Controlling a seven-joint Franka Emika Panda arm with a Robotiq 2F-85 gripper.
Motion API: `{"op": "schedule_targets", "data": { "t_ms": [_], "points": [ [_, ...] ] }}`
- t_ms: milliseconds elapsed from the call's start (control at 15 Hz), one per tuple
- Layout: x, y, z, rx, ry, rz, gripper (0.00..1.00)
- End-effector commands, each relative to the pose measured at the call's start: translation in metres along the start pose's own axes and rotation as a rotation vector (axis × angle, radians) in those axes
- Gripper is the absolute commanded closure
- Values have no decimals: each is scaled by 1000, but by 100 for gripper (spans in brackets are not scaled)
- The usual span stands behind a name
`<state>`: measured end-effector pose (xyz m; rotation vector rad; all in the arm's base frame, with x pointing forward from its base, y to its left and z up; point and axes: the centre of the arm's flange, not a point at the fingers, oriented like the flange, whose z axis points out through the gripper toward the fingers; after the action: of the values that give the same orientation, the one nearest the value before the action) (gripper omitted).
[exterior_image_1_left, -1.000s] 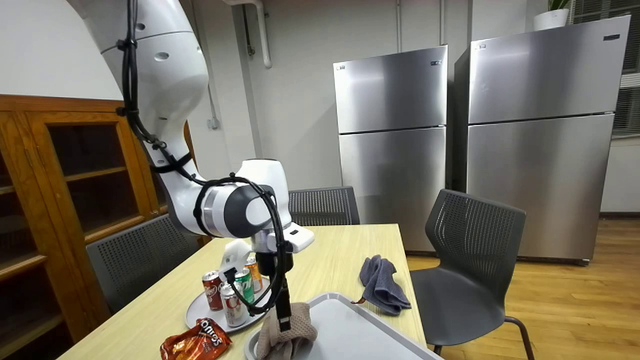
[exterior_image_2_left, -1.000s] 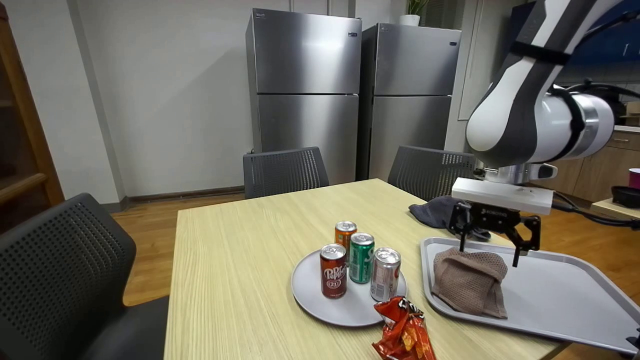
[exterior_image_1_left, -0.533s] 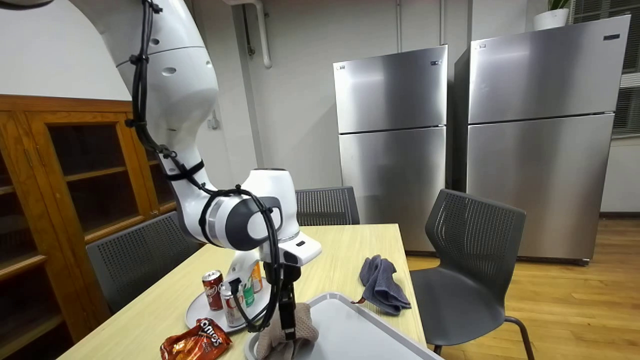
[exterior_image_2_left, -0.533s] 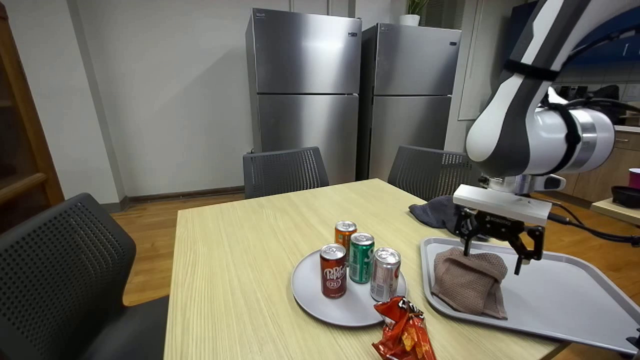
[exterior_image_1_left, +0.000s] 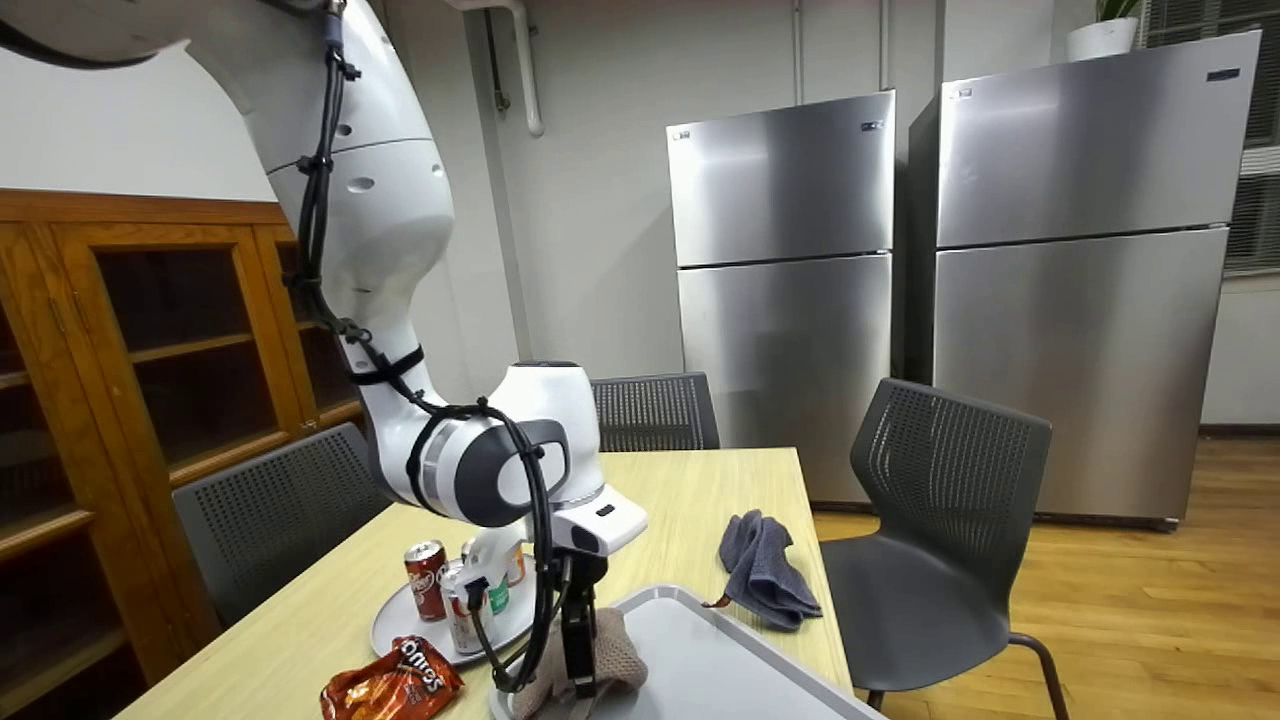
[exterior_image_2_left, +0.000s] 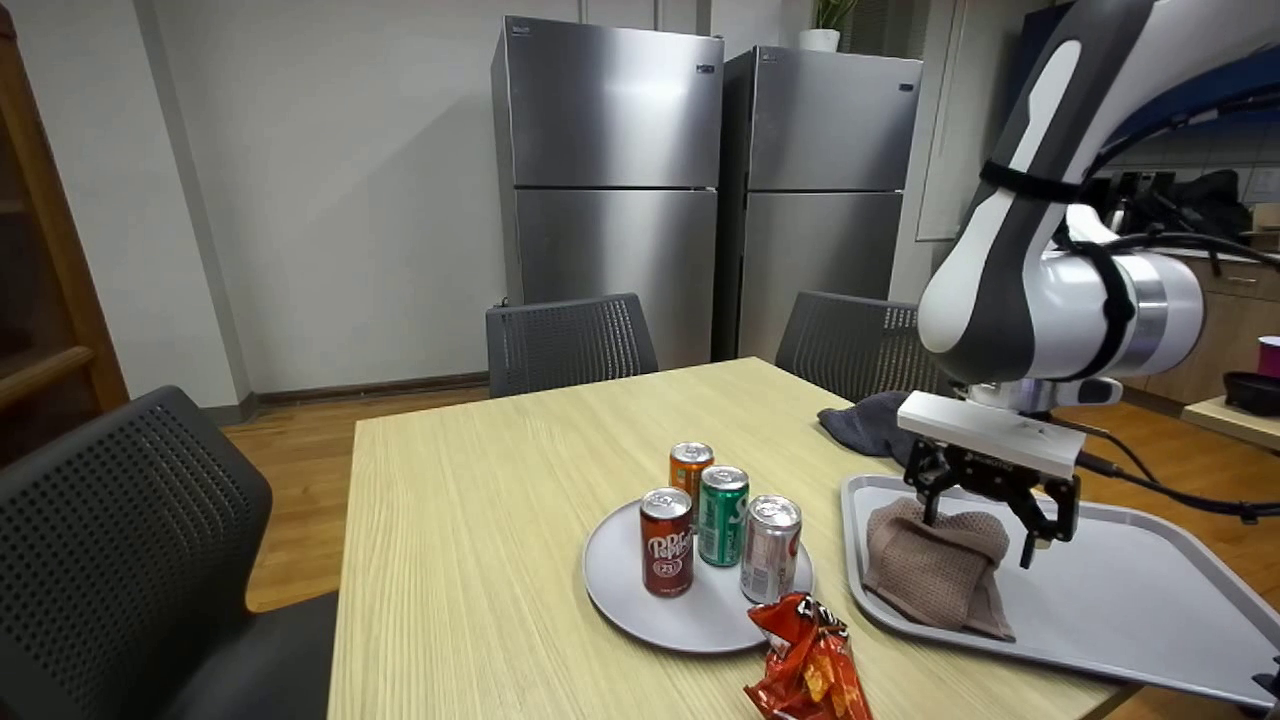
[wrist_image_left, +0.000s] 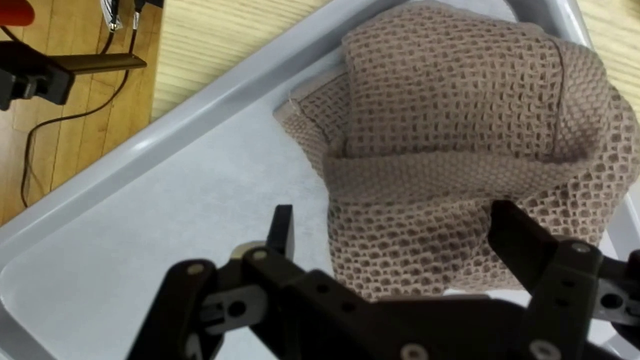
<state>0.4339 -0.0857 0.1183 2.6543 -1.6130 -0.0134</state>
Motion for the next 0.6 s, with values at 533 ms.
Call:
{"op": "schedule_targets", "data": {
  "t_ms": [533],
  "points": [
    [4,-11,21,15,1,-2,0]
  ]
}}
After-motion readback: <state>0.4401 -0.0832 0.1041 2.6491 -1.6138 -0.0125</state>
